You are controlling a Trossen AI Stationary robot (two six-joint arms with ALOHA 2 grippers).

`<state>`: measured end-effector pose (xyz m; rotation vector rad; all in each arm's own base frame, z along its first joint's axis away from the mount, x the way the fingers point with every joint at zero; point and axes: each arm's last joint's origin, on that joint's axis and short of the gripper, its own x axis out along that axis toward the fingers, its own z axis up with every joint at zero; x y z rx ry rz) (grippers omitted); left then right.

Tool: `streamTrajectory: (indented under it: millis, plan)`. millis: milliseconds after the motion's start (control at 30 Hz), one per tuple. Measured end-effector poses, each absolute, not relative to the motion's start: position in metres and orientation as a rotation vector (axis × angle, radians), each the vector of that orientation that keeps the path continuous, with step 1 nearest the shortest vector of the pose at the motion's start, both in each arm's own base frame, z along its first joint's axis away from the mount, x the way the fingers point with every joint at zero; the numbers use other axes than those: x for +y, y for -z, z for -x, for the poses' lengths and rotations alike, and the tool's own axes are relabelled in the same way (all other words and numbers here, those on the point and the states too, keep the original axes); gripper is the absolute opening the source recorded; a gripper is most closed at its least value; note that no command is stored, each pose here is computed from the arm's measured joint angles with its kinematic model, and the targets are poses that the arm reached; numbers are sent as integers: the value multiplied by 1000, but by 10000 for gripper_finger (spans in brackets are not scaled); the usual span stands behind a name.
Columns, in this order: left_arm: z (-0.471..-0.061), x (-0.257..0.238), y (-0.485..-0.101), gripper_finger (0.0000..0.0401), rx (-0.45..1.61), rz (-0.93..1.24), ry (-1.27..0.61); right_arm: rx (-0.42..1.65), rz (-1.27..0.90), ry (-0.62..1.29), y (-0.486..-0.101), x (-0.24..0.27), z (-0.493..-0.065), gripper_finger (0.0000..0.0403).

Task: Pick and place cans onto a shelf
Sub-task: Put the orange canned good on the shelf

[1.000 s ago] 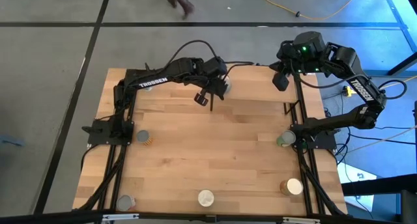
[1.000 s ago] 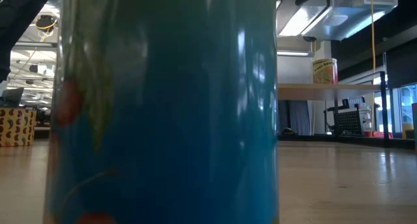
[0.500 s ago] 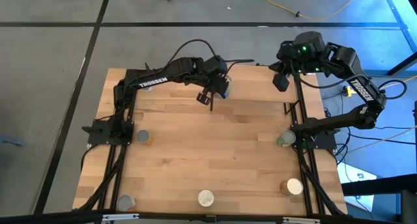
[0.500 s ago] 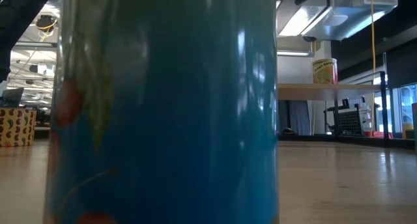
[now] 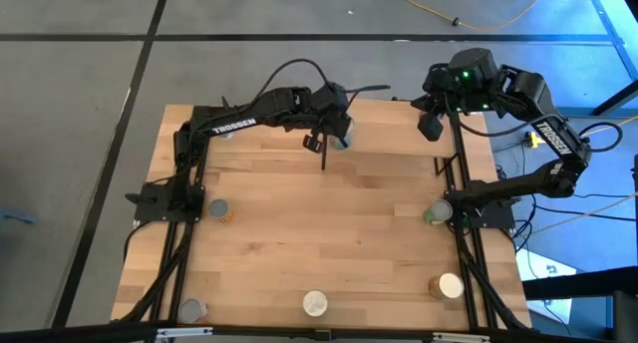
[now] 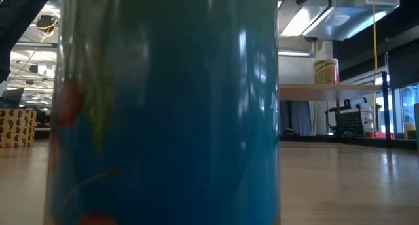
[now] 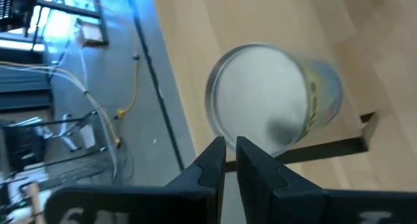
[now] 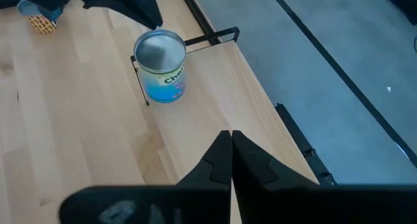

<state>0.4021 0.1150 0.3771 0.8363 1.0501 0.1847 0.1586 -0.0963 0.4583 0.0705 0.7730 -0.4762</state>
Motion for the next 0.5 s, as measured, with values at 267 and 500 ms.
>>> streamTrajectory:
  millis: [267,500]
  plan:
    - [-398,105,-387,21,1027,-789,-269,776,-56,450,-457,-99,-163,5]
    - [-377,99,-413,2,936,-656,-351,790,-58,338,-449,-104,-186,3]
